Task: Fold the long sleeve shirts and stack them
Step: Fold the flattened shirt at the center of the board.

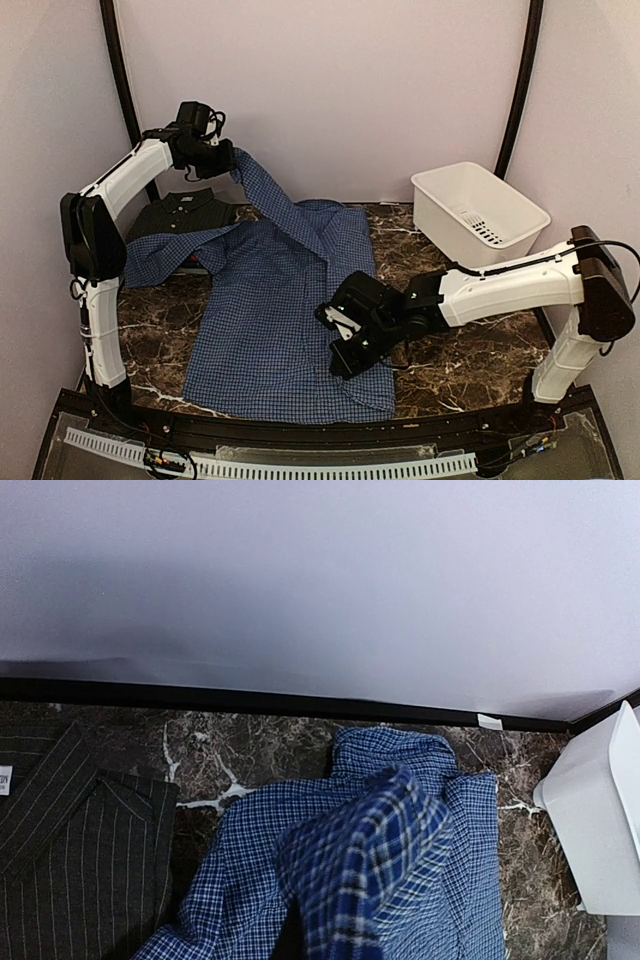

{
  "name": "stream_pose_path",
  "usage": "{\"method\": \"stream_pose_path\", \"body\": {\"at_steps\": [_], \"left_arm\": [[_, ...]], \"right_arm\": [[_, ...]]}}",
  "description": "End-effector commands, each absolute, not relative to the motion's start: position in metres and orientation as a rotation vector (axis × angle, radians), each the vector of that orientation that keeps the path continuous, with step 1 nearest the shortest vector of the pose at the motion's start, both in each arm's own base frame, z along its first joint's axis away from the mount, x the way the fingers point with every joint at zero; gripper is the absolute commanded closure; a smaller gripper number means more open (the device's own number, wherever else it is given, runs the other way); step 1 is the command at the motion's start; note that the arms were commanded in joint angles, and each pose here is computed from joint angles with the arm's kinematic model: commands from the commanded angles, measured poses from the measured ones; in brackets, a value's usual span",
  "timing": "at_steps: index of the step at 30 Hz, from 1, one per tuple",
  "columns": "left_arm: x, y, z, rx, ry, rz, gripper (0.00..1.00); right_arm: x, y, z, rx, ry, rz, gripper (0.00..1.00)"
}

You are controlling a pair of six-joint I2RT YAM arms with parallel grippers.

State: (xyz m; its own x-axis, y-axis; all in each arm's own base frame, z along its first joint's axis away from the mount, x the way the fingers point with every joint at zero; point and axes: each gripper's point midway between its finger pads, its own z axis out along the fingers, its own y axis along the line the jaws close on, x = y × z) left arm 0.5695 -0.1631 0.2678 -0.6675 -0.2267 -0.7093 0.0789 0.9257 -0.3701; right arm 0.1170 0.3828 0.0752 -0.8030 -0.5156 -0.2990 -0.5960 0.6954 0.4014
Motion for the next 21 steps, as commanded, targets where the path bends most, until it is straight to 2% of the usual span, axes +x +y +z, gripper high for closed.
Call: {"method": "stream_pose_path", "body": {"at_steps": [1, 12, 18, 21], "left_arm": [[0.563, -0.155, 0.311, -0.087, 2.166, -0.466, 1.00], [0.558, -0.162, 0.288, -0.068, 2.222, -0.503, 1.00], [0.552, -0.174, 0.279, -0.022, 2.241, -0.573, 1.00], [0.546, -0.182, 0.270, 0.010, 2.262, -0.612, 1.00]], "right_arm": [[0.121, 0.398, 0.085, -0.926, 2.692, 0.802, 1.00], [0.115, 0.399, 0.072, -0.942, 2.721, 0.819, 0.98], [0.132, 0.403, 0.092, -0.911, 2.666, 0.832, 0.56], [0.151, 0.401, 0.110, -0.860, 2.623, 0.856, 0.49]]}}
